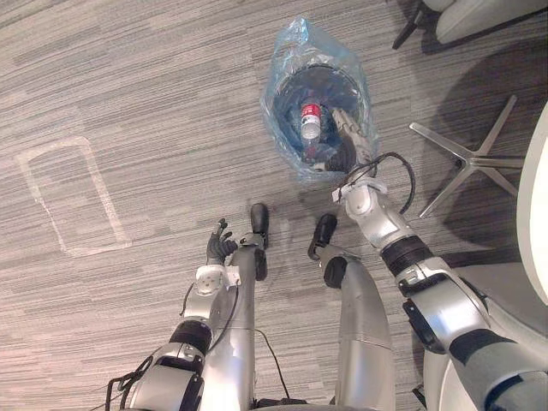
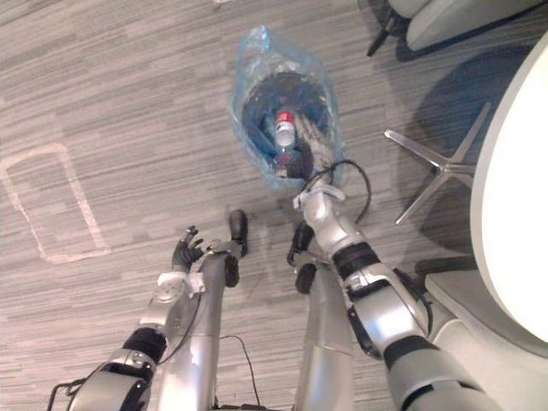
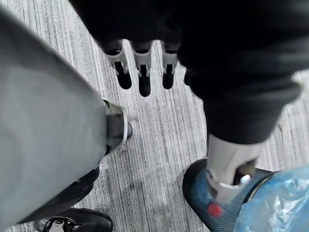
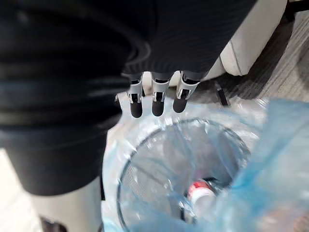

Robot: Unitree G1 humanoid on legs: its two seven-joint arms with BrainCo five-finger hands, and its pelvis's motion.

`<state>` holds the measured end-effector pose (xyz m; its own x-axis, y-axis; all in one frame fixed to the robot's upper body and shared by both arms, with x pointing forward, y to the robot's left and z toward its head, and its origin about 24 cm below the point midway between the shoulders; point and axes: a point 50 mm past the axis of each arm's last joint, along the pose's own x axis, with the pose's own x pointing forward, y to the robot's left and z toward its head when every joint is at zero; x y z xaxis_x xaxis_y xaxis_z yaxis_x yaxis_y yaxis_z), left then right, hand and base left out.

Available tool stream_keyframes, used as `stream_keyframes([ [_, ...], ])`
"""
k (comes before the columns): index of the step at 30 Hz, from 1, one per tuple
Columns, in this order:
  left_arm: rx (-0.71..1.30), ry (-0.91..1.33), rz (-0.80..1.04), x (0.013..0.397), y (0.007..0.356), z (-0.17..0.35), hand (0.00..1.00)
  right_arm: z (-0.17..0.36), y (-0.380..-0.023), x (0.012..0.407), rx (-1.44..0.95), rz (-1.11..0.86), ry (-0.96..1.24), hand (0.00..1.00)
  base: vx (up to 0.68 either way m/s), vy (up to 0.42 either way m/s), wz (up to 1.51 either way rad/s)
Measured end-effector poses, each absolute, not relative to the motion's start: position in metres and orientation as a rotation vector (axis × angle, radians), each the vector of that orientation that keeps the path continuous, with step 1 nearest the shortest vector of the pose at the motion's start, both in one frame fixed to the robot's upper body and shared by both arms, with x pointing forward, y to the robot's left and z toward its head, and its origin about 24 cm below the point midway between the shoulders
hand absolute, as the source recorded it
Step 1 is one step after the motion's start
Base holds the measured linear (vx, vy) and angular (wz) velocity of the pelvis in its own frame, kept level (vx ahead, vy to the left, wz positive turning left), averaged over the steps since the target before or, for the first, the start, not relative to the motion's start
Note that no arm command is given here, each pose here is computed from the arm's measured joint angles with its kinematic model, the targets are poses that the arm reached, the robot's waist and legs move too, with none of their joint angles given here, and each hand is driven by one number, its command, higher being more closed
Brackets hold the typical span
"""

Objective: Gather rubbish on tea table into small bin, then transfer packed bag to large trash can.

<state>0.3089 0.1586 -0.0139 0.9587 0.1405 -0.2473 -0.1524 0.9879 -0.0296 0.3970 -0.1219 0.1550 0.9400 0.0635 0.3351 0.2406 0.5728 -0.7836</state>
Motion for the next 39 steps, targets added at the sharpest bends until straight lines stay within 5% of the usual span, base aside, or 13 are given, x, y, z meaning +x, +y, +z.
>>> stream_keyframes([
  [12, -0.105, 0.164, 0.161, 0.323, 0.162, 0.006, 0.00, 0.163, -0.144, 0.413, -1.019, -0.193, -0.215, 0.00, -0.01, -0.005, 0.17],
  [13, -0.112, 0.154, 0.161, 0.323, 0.162, 0.008, 0.00, 0.163, -0.144, 0.414, -1.020, -0.195, -0.212, 1.00, -0.03, -0.020, 0.31],
  [39, -0.153, 0.141, 0.119, 0.324, 0.143, 0.014, 0.00, 0.151, -0.105, 0.387, -0.728, -0.097, -0.326, 1.00, -0.04, -0.015, 0.02],
])
